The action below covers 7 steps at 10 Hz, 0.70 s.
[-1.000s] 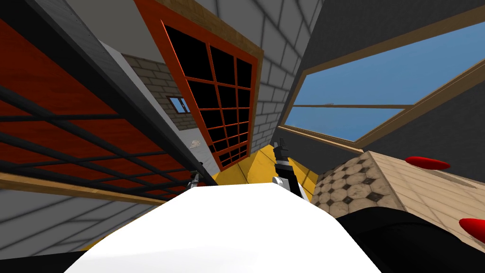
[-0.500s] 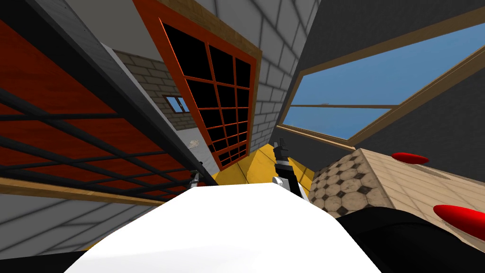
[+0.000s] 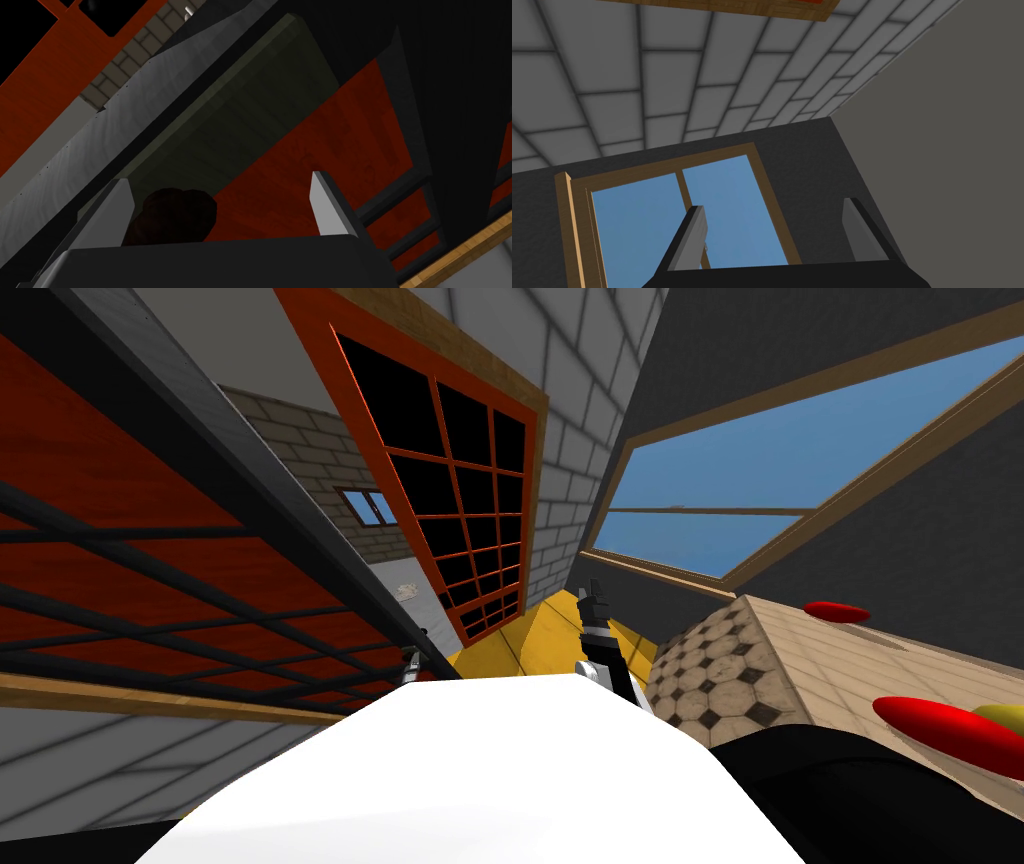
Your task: Pull the door open
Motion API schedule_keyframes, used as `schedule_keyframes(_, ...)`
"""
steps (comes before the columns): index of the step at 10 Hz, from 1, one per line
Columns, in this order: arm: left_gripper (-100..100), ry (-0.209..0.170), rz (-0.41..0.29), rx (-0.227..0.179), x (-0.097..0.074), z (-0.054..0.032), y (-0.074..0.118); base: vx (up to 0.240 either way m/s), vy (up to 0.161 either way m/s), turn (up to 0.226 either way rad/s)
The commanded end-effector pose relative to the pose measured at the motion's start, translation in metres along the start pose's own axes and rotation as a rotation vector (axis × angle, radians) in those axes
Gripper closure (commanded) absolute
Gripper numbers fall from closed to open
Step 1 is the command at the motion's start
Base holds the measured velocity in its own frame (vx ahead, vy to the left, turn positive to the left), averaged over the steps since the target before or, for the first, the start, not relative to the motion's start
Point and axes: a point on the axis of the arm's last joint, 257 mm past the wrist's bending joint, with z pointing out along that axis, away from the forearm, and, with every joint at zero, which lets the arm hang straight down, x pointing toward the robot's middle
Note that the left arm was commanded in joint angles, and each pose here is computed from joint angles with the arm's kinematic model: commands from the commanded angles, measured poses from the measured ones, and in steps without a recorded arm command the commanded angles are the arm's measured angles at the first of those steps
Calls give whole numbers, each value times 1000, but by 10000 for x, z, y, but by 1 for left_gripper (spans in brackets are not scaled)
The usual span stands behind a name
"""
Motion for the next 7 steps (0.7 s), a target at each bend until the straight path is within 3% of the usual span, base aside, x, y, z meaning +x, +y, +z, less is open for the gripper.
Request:
schedule_keyframes(1, 100, -31, -25, -11, -221, 26, 75, -38, 21, -31)
schedule_keyframes(2, 100, -31, -25, -11, -221, 26, 75, -12, 24, -26)
schedule_keyframes(3, 100, -30, -68, -5, -212, 46, 54, -31, 22, -59)
schedule_keyframes(6, 100, -30, -68, -5, -212, 46, 54, -14, 4, -10)
schedule_keyframes(7, 100, -28, -111, 0, -203, 66, 34, -30, -1, -45)
